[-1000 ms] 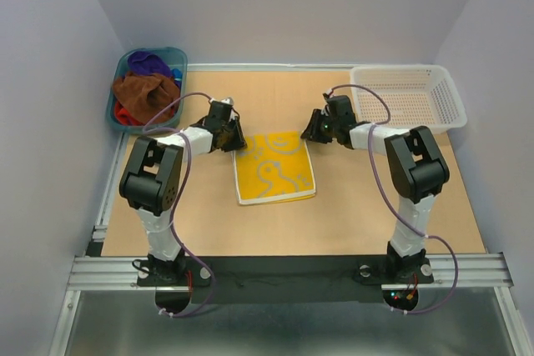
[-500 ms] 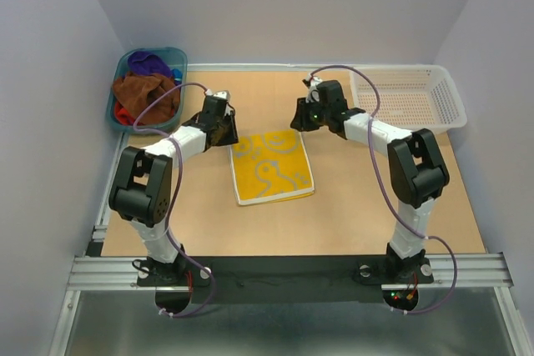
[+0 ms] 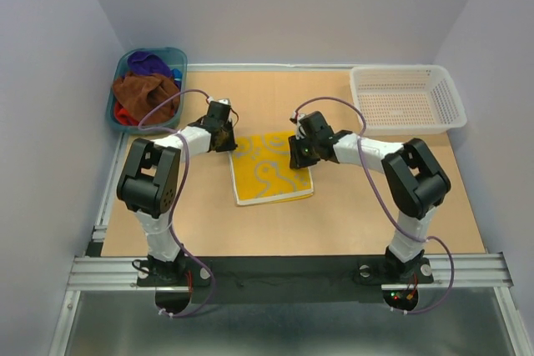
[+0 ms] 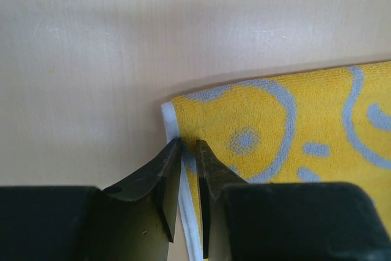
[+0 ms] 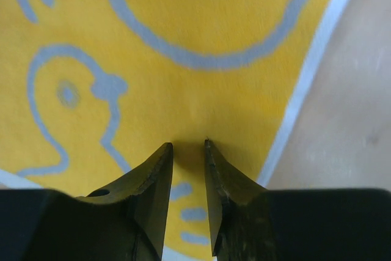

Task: Fold and stack the towels
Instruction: Fold the towel

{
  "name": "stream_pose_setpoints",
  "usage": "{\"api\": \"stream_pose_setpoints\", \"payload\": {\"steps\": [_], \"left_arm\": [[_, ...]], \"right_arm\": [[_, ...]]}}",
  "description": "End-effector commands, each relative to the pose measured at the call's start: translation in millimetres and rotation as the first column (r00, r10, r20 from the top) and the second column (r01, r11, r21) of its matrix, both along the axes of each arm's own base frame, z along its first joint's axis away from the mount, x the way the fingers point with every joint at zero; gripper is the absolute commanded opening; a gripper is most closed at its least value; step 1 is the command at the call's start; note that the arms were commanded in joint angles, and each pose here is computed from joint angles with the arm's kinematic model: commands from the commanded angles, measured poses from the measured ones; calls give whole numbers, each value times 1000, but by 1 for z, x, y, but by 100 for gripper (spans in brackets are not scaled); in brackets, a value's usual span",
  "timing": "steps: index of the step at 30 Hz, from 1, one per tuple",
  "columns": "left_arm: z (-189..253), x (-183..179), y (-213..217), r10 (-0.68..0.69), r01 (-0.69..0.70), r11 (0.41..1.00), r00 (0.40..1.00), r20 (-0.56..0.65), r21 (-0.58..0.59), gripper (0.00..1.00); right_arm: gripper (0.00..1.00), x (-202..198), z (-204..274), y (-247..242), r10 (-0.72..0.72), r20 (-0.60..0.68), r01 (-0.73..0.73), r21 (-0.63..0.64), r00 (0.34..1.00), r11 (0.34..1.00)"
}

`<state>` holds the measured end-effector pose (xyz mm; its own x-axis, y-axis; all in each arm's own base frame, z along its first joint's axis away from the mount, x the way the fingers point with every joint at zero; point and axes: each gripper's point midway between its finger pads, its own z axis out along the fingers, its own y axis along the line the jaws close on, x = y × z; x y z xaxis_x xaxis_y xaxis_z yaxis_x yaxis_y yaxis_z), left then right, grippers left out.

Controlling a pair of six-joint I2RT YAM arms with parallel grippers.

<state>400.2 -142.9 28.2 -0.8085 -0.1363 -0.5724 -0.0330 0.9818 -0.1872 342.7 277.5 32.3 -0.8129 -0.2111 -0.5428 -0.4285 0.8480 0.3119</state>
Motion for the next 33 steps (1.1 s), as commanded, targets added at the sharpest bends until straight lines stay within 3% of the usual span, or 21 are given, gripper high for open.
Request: {"api": "stream_pose_setpoints", "payload": {"steps": [1, 7, 9, 13, 19, 23, 25, 33], "left_arm": [[-6, -13, 8, 19, -18, 999, 999, -40, 27, 27], [2, -41, -18, -34, 33, 999, 999, -42, -32, 27], [11, -52, -26, -51, 48, 995, 998, -29, -82, 28], [41, -55, -21, -49, 53, 995, 998, 49, -84, 31], [93, -43, 3, -88, 77, 995, 974, 207, 58, 57], [94, -43, 9, -132, 109, 988, 963, 234, 111, 76], [91, -44, 5, -176, 153, 982, 955, 237, 113, 77], [84, -47, 4, -221, 193, 973, 940, 261, 128, 76]], "right_arm": [[33, -49, -8, -28, -65, -109, 54, -103, 992, 993], [35, -102, -8, -39, -48, -215, 22, -120, 975, 993], [37, -103, 7, -39, -25, -188, 7, -96, 982, 995], [41, -82, 40, -35, 53, -92, -64, -117, 994, 991], [48, -23, 76, -29, 224, 40, -214, -174, 974, 961], [58, 11, 83, -33, 319, 85, -303, -166, 944, 939], [58, 29, 88, -34, 361, 120, -338, -173, 925, 925], [55, 64, 52, -44, 457, 68, -440, -177, 887, 880]]}}
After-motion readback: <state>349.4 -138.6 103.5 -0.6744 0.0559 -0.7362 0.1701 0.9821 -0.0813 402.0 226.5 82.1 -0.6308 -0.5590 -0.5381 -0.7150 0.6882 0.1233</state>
